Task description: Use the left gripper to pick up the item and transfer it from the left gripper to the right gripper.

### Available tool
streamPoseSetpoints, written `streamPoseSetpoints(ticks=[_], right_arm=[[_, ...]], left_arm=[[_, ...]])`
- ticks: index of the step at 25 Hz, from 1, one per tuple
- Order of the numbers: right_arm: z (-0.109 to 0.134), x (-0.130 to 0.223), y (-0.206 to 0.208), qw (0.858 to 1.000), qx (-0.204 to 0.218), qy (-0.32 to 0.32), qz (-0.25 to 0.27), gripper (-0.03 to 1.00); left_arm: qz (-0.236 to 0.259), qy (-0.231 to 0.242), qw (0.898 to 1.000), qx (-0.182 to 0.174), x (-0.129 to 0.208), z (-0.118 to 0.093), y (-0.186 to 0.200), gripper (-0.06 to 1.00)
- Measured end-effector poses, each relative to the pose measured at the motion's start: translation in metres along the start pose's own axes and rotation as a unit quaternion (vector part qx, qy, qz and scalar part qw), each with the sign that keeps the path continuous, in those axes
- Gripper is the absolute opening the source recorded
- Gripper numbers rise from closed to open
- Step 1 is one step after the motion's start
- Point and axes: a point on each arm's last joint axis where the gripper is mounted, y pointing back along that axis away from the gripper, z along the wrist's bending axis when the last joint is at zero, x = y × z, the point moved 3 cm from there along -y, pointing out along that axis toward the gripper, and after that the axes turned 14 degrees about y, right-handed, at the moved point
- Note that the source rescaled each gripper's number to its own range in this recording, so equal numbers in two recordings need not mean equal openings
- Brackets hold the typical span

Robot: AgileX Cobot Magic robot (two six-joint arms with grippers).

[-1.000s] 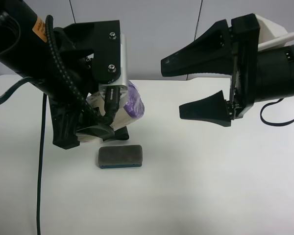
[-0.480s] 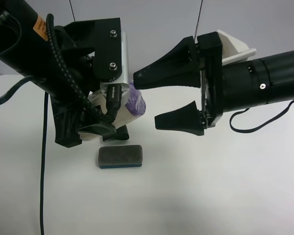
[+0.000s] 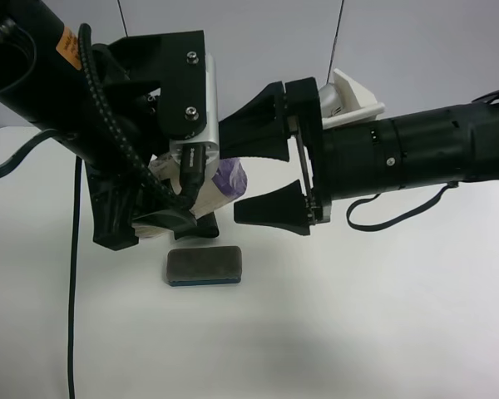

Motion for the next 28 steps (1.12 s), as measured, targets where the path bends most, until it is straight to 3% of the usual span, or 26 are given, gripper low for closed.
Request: streamPoseSetpoints(ticks=[5,17,28], right_arm=[[-0.006,0.004,-0.009,1.0,0.014,0.005,0.009,0.99],[-0.01,0.004,-0.011,1.0,0.028,0.01,0.008,0.82],[0.001,-0.021,-0.013,0.998,0.03,0.046,-0.02,0.8]], left_arm=[[0.0,0.0,1.0,0.0,0.0,0.0,0.0,0.0],[0.013,-0.008,1.0,0.0,0.003,0.0,0.0,0.0],[0.023,-0.01,1.0,0.007,0.006,-0.002,0.0,0.0]])
